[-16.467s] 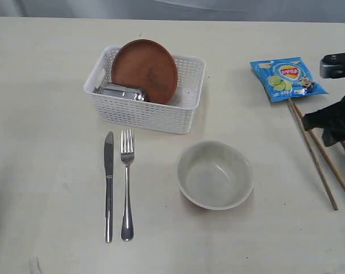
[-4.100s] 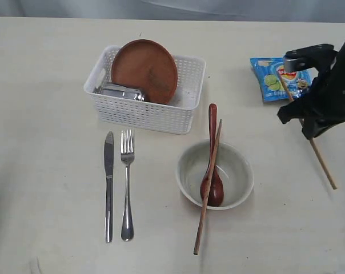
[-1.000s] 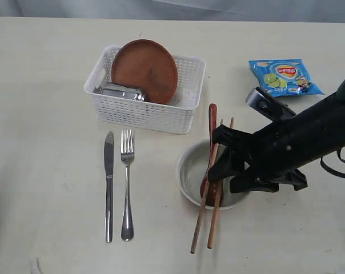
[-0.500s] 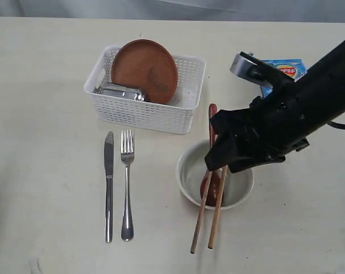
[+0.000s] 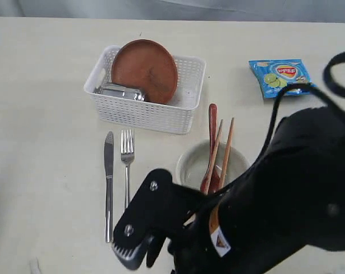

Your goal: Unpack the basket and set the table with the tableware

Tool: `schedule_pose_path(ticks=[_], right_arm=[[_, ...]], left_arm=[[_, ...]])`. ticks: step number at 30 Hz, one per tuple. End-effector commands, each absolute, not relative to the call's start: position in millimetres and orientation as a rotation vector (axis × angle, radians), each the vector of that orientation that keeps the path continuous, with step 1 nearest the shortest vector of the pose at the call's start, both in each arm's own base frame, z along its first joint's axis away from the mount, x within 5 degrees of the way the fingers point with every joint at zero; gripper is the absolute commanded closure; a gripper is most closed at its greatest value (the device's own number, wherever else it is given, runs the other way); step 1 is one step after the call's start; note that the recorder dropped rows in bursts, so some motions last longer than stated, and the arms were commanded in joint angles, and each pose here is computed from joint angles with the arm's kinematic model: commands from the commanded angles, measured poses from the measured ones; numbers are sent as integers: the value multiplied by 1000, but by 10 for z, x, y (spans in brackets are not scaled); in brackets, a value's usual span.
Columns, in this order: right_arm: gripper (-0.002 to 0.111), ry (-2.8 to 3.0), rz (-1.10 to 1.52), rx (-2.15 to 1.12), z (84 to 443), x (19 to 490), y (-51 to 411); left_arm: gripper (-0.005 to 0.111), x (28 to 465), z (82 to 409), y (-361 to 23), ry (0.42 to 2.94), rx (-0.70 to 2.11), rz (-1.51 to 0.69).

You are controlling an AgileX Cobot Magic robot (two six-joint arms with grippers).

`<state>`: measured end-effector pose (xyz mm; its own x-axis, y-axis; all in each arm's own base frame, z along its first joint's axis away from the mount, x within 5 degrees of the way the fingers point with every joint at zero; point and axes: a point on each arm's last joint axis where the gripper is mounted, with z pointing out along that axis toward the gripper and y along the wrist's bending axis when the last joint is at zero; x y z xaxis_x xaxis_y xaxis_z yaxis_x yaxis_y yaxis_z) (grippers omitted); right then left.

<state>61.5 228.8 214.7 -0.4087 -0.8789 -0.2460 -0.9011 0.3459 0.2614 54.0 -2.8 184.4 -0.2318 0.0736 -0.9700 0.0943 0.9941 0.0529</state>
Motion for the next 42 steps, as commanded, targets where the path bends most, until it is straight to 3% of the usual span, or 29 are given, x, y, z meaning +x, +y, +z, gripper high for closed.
schedule_pose_path(ticks=[1,3,31,42], right_arm=[[99,2528,471,-1750,1981,582,2359],[108,2532,438,-1767,1926,597,2371],[109,2484,196,-1769,1764,748,2376],[109,2517,298,-1658,2012,690,2296]], left_arm=[[107,541,1846,-32,1795,129,-22],[107,541,1846,-32,1795,129,-22],[107,541,1846,-32,1795,129,-22],[107,541,1846,-32,1795,129,-22]])
